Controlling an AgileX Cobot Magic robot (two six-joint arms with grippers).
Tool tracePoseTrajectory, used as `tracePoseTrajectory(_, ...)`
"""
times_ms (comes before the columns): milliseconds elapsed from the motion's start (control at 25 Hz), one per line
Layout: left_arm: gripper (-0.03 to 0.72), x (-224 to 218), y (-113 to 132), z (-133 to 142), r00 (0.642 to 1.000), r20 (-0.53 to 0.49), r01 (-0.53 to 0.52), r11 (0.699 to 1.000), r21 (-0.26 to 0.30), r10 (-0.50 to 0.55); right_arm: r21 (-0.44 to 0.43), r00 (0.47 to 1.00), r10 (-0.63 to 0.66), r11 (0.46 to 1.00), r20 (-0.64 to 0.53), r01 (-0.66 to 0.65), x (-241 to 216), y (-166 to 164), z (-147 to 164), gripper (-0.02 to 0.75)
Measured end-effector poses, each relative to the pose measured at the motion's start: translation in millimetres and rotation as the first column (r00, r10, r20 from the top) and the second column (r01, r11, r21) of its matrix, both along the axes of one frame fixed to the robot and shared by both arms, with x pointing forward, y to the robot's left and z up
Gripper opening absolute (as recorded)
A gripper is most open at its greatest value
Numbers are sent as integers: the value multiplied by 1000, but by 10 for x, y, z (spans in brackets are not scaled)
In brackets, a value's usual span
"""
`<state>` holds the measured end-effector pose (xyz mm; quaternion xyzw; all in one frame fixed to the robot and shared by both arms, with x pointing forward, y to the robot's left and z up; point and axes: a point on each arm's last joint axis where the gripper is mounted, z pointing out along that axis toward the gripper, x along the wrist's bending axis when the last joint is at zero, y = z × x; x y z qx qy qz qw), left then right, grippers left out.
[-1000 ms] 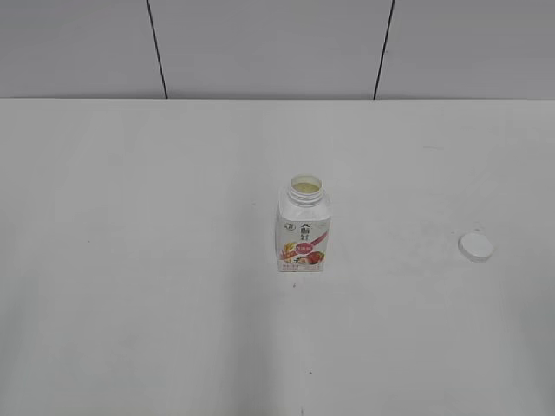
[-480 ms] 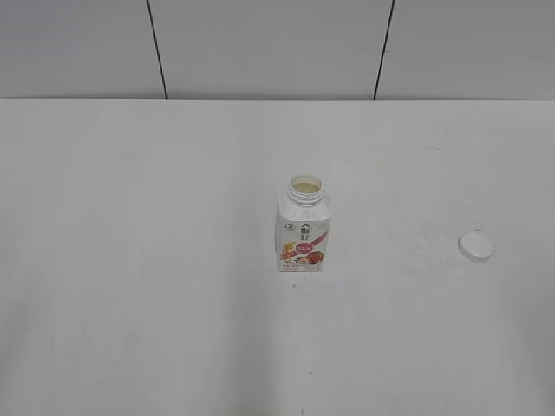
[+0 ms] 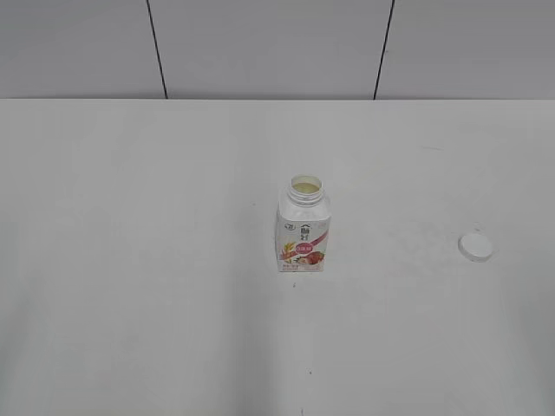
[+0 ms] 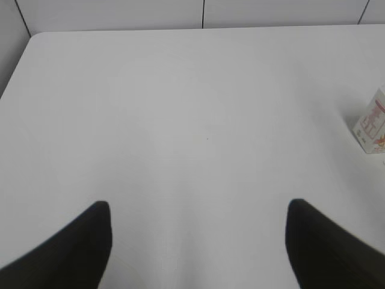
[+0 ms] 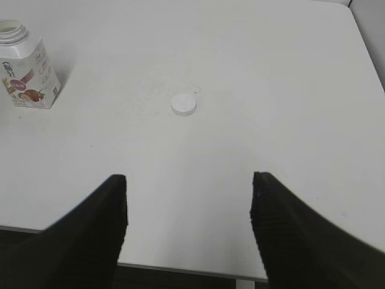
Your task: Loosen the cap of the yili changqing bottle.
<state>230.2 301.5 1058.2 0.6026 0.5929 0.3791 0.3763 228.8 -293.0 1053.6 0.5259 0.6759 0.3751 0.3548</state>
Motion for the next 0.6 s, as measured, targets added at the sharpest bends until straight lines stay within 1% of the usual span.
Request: tracePoseTrajectory(600,544,0,0,0,1000,0,0,1000,0,0,0,1000,0,1000,0,0,0,0,0,514)
